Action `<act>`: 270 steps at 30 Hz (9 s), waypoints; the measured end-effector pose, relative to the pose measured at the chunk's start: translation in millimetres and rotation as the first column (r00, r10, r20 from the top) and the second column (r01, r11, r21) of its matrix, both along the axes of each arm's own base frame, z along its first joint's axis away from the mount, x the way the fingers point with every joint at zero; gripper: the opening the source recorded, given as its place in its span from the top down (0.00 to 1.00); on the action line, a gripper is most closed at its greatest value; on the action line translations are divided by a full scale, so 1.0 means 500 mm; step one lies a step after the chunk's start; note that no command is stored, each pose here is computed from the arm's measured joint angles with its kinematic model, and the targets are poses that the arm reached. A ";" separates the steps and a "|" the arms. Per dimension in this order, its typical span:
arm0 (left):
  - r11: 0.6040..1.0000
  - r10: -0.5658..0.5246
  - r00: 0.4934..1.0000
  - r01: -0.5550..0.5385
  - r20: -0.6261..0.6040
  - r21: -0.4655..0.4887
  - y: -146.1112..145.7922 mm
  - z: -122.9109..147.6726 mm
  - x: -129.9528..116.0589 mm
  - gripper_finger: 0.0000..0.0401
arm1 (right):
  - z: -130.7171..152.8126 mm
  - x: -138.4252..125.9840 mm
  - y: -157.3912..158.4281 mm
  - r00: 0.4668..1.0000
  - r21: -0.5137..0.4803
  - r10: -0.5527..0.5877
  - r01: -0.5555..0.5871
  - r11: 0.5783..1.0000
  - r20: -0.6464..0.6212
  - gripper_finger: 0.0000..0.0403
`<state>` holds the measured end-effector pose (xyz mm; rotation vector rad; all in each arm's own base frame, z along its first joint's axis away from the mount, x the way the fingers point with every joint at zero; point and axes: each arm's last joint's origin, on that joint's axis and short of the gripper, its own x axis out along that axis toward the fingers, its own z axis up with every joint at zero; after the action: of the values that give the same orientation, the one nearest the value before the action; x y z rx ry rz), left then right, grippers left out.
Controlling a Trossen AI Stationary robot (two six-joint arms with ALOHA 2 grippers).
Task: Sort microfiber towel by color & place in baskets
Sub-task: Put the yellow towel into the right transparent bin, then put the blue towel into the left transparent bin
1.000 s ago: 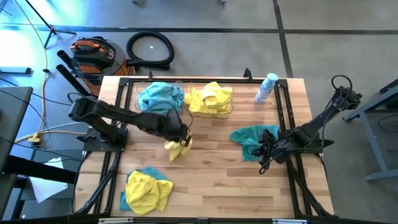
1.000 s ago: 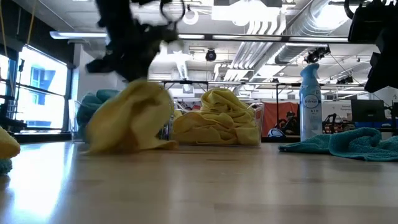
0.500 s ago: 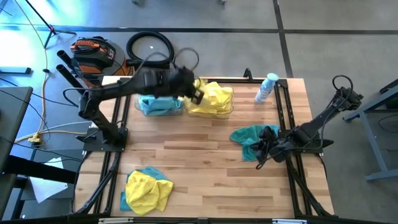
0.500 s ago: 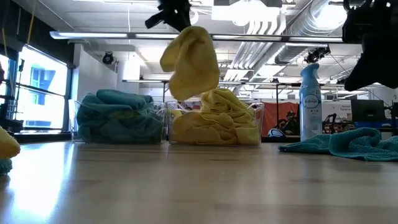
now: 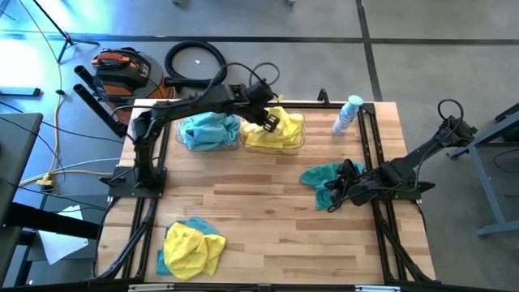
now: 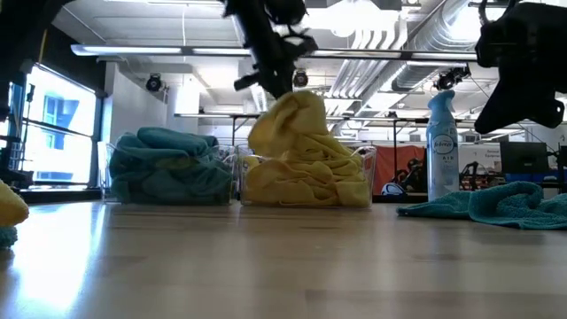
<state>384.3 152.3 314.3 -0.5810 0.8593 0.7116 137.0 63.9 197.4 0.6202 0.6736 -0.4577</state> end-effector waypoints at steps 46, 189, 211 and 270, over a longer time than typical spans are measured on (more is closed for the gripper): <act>0.994 0.081 0.993 -0.087 0.086 0.072 0.024 0.005 0.014 0.81 | -0.004 0.005 -0.024 0.996 -0.002 -0.086 0.086 0.996 -0.028 0.93; 0.765 -0.292 0.935 0.104 0.199 0.635 -0.213 0.124 -0.395 1.00 | 0.317 0.355 -0.091 0.974 -0.387 0.144 -0.067 0.920 0.172 0.65; 0.811 -0.072 0.997 0.047 0.020 0.584 -0.103 0.066 -0.406 1.00 | 0.308 0.351 -0.113 0.986 -0.380 0.115 -0.061 0.923 0.121 0.62; 0.950 0.242 0.969 -0.228 -0.043 0.213 0.022 -0.059 -0.331 0.71 | 0.261 0.303 -0.038 0.998 -0.183 -0.023 0.012 0.983 -0.060 0.62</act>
<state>219.0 163.5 284.9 -0.4784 0.7749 1.0312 288.7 45.0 328.1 0.4402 0.6764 -0.5506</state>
